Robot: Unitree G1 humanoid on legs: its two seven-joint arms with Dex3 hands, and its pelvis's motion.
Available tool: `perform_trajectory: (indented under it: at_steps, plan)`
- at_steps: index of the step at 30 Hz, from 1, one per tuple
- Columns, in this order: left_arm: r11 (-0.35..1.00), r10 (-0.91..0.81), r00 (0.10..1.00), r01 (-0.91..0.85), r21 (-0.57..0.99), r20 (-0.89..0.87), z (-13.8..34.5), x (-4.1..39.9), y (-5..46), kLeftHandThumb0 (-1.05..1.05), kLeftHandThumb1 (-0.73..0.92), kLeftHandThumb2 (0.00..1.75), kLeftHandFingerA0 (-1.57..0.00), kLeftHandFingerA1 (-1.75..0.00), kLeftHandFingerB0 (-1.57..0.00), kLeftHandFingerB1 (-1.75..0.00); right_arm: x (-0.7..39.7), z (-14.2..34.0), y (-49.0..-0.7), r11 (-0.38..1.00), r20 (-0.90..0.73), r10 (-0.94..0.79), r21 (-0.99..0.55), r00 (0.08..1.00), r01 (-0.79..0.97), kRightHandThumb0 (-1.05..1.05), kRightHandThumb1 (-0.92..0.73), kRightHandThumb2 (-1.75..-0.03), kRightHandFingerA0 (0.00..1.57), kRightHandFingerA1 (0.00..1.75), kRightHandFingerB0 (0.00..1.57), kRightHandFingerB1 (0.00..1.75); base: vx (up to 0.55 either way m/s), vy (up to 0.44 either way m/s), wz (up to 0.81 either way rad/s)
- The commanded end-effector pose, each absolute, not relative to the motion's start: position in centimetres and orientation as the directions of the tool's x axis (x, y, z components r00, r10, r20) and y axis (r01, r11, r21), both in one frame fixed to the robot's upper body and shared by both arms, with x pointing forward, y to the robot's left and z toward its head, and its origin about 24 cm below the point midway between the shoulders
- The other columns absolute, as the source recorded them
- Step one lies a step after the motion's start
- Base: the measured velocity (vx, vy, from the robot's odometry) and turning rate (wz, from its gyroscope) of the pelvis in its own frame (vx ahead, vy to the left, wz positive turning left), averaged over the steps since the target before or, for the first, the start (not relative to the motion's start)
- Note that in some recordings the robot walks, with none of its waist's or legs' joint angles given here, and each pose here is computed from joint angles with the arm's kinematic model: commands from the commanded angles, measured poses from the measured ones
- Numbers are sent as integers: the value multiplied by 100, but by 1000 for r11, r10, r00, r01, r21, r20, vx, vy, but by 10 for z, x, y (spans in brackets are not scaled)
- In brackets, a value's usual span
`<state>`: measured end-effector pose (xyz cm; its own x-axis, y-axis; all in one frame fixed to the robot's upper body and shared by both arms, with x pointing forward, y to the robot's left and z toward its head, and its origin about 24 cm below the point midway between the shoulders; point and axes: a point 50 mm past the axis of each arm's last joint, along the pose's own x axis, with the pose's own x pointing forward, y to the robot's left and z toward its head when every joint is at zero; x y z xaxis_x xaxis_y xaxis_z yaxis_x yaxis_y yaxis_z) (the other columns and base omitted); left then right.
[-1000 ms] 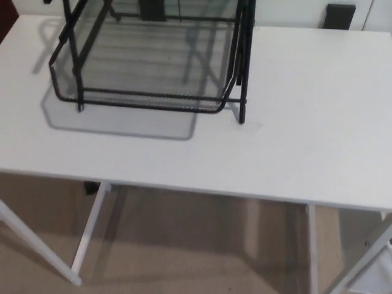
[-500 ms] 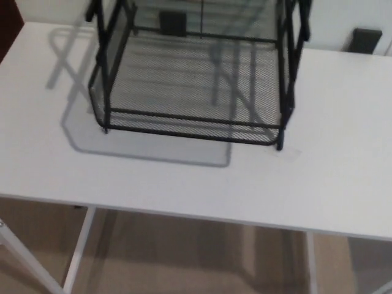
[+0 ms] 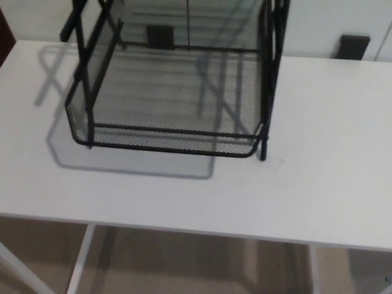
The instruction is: The robot walks towards a file tray kept in the middle of a desk and uses its right hand to grab a tray and pulls it out towards itself
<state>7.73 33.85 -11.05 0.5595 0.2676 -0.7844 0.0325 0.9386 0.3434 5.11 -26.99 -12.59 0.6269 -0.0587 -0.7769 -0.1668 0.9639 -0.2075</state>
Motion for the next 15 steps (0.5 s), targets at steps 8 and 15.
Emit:
perform_trajectory:
  at_steps: [8,15]
  plan:
    - [932,267,573,52,359,-775,-107,75,343,-55,36,89,-51,-75,-27,-61,44,-124,-270,947,-789,-73,-247,610,-206,-56,-66,-60,53,57,29,32,-29,114,0]
    - [935,263,579,43,351,-772,-107,77,342,-54,34,89,-54,-77,-29,-63,45,-127,-270,942,-793,-66,-251,606,-225,-54,-66,-60,53,56,30,32,17,148,5]
